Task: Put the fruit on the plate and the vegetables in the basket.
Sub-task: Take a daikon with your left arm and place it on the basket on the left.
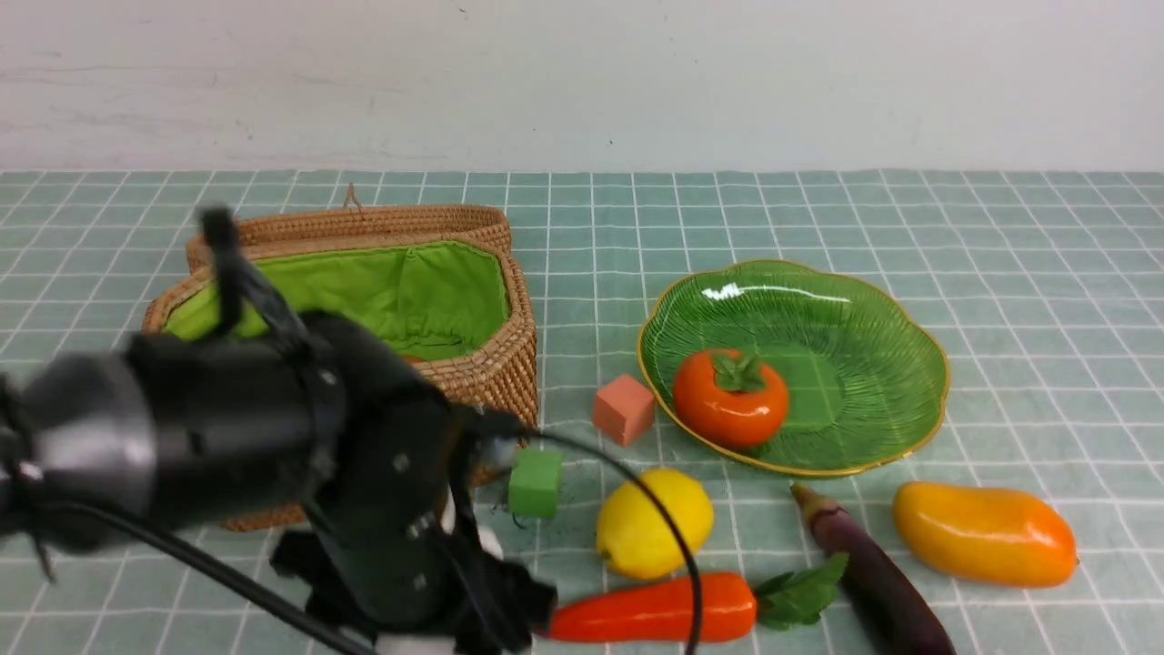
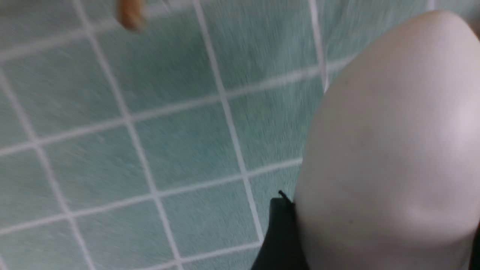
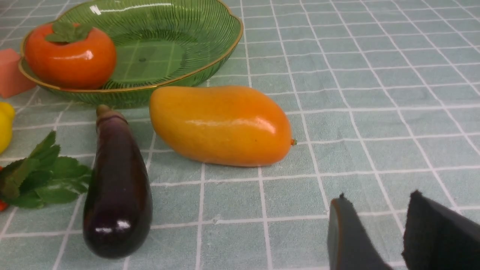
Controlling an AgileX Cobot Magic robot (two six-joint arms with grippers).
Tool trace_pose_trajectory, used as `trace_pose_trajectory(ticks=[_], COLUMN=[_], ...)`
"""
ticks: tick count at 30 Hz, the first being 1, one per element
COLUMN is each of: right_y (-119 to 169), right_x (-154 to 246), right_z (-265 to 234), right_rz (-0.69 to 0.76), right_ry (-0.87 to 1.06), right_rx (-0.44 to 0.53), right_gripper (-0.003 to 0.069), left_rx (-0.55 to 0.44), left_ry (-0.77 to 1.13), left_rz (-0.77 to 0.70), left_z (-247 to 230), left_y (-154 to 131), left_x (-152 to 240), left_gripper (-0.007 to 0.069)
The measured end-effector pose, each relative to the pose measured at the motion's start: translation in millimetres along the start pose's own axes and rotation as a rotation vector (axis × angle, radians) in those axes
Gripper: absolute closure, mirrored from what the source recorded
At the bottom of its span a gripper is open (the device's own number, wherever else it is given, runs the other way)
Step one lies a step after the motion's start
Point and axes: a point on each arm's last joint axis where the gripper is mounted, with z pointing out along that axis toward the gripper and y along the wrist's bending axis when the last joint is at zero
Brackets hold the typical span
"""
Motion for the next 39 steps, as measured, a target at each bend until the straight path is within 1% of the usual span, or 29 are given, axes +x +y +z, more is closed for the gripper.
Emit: trace_pose_trajectory(ticks=[3, 5, 6, 7, 9, 12, 13, 14, 15, 16, 18, 20, 25, 30, 32, 34, 36, 39], right_y=[0.0, 0.0, 0.0, 0.0, 0.0, 0.0, 0.0, 0.0, 0.0, 0.0, 0.0, 0.0, 0.0, 0.0, 0.0, 0.0, 0.0, 0.0], right_x=[0.0, 0.0, 0.0, 0.0, 0.0, 0.0, 0.0, 0.0, 0.0, 0.0, 0.0, 0.0, 0.0, 0.0, 0.0, 0.0, 0.0, 0.0], right_z=[0.0, 0.0, 0.0, 0.0, 0.0, 0.0, 0.0, 0.0, 0.0, 0.0, 0.0, 0.0, -0.1, -0.1, -0.1, -0.1, -0.1, -0.1], right_rz=[0.000, 0.000, 0.000, 0.000, 0.000, 0.000, 0.000, 0.000, 0.000, 0.000, 0.000, 0.000, 0.000, 0.000, 0.000, 0.000, 0.000, 0.000], right_ry=[0.000, 0.000, 0.000, 0.000, 0.000, 0.000, 0.000, 0.000, 0.000, 0.000, 0.000, 0.000, -0.001, -0.001, -0.001, -0.001, -0.001, -0.001], right_rx=[0.000, 0.000, 0.000, 0.000, 0.000, 0.000, 0.000, 0.000, 0.000, 0.000, 0.000, 0.000, 0.000, 0.000, 0.000, 0.000, 0.000, 0.000], right_gripper=[0.0418, 0.0418, 0.0418, 0.0418, 0.0418, 0.0418, 0.0418, 0.0418, 0.0418, 0.0418, 0.0418, 0.0418, 0.0418, 0.0418, 0.0418, 0.0418, 0.0418, 0.0418], left_rx=[0.019, 0.013, 0.000, -0.037, -0.084, -0.216, -0.222, -0.287, -0.321, -0.321, -0.380, -0.389, -0.392, -0.383, -0.378, -0.368, -0.365, -0.355], left_ry=[-0.119, -0.180, -0.229, -0.279, -0.325, -0.425, -0.431, -0.482, -0.511, -0.517, -0.588, -0.603, -0.517, -0.437, -0.436, -0.438, -0.445, -0.477], left_rz=[-0.101, -0.144, -0.150, -0.125, -0.057, 0.172, 0.176, 0.287, 0.340, 0.349, 0.442, 0.465, 0.465, 0.438, 0.429, 0.412, 0.404, 0.375], left_z=[-39.0, -58.9, -74.3, -88.5, -100.5, -117.7, -117.5, -118.7, -117.4, -116.8, -108.0, -99.4, -73.0, -62.8, -64.0, -69.9, -74.5, -96.6], left_y=[25.0, 42.9, 56.5, 74.2, 87.3, 103.2, 103.9, 106.3, 106.8, 106.4, 104.2, 102.8, 103.7, 105.4, 105.2, 105.0, 105.0, 105.3], left_x=[-25.9, -40.6, -52.6, -64.0, -73.5, -88.0, -88.9, -96.7, -101.8, -102.7, -117.0, -123.4, -128.0, -124.5, -123.7, -120.9, -119.3, -111.0], left_gripper=[0.0104, 0.0104, 0.0104, 0.0104, 0.0104, 0.0104, 0.0104, 0.0104, 0.0104, 0.0104, 0.0104, 0.0104, 0.0102, 0.0026, 0.0003, -0.0001, 0.0002, 0.0027])
